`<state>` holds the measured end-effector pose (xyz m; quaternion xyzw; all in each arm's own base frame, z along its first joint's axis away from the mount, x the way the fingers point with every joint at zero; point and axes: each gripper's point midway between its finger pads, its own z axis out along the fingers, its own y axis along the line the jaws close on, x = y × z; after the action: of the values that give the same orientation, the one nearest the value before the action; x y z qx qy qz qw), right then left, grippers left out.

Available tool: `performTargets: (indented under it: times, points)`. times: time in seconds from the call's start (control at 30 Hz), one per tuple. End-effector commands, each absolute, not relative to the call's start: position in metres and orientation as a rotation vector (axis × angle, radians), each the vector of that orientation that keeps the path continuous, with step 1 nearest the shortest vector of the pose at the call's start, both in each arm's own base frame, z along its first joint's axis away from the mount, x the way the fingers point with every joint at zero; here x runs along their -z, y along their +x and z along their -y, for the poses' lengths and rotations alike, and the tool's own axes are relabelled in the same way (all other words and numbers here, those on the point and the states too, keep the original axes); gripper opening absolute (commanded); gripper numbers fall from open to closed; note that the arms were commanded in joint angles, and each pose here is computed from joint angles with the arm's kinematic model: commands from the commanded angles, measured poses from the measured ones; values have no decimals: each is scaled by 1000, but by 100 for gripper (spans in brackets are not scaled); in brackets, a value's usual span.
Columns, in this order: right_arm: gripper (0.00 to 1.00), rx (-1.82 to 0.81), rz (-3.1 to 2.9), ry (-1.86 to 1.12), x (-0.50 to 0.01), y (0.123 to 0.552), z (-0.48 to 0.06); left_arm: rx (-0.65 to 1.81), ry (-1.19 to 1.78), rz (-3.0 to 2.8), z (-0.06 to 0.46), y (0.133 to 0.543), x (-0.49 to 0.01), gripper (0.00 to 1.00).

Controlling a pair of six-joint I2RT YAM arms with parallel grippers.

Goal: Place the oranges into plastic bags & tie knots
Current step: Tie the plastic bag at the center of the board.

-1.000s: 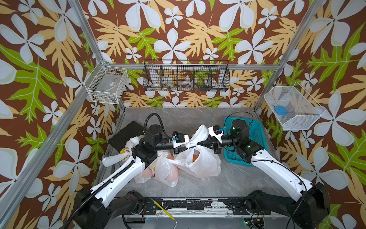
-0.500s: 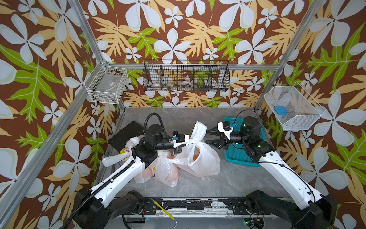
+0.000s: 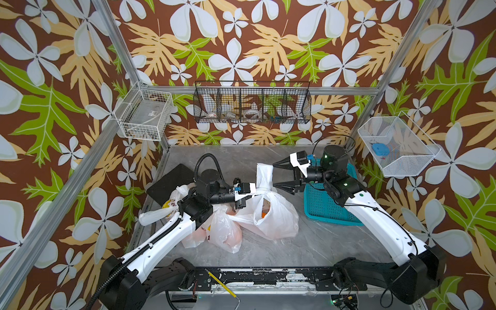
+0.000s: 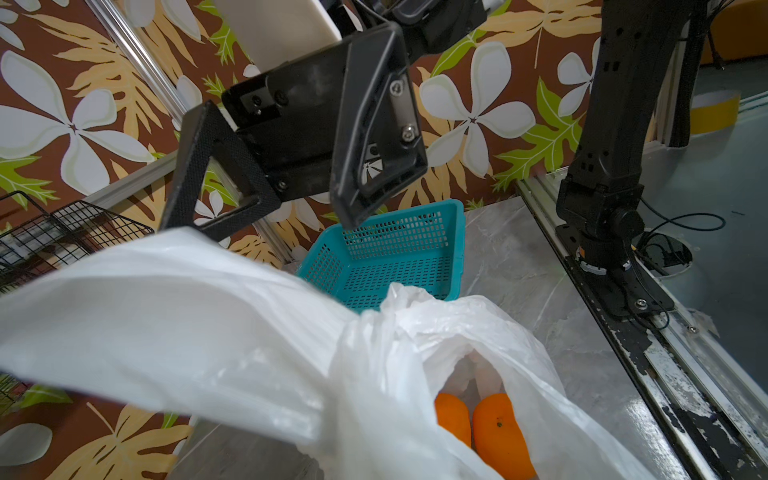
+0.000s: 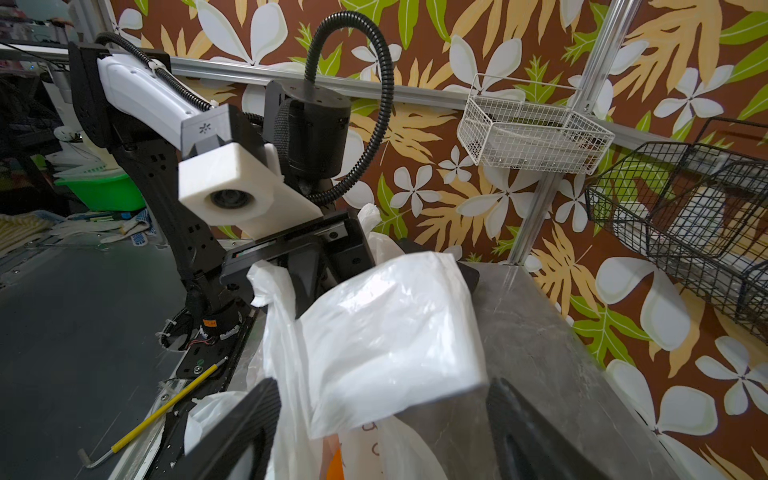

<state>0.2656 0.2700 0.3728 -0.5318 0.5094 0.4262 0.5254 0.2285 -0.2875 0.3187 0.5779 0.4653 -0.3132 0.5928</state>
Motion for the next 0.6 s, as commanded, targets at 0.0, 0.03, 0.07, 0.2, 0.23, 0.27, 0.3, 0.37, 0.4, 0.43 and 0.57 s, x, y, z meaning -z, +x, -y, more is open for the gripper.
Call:
performTargets:
  times: [0.0,0.03,0.07,0.2,0.23,0.27,0.3,0.37,0.4,0.43,0.57]
  points:
    - [90,-1021,-1203,-1287,-375,269,-273,715,1347,-1060,288,228,-321,0]
    - [91,-1015,-1211,-1285,-375,272,-273,713,1347,-1059,287,228,-321,0]
    - [91,-1012,-1218,-1285,-374,275,-273,713,1347,-1062,287,228,-320,0]
    - [92,-1046,-1200,-1292,-376,272,-274,708,1345,-1066,287,229,-320,0]
    - [91,-1065,-1196,-1301,-375,270,-276,703,1344,-1071,287,230,-319,0]
    - [90,-1078,-1196,-1315,-373,268,-278,697,1341,-1072,287,231,-319,0]
    - [87,-1083,-1198,-1330,-372,265,-281,691,1336,-1076,286,232,-319,0]
    - [73,-1117,-1196,-1365,-369,258,-286,680,1328,-1084,286,235,-319,0]
    - [68,-1135,-1190,-1376,-370,256,-287,676,1324,-1083,286,235,-320,0]
    - [61,-1156,-1188,-1387,-370,253,-288,670,1318,-1085,285,236,-321,0]
    - [16,-1138,-1186,-1406,-377,246,-284,633,1259,-1122,282,246,-328,0]
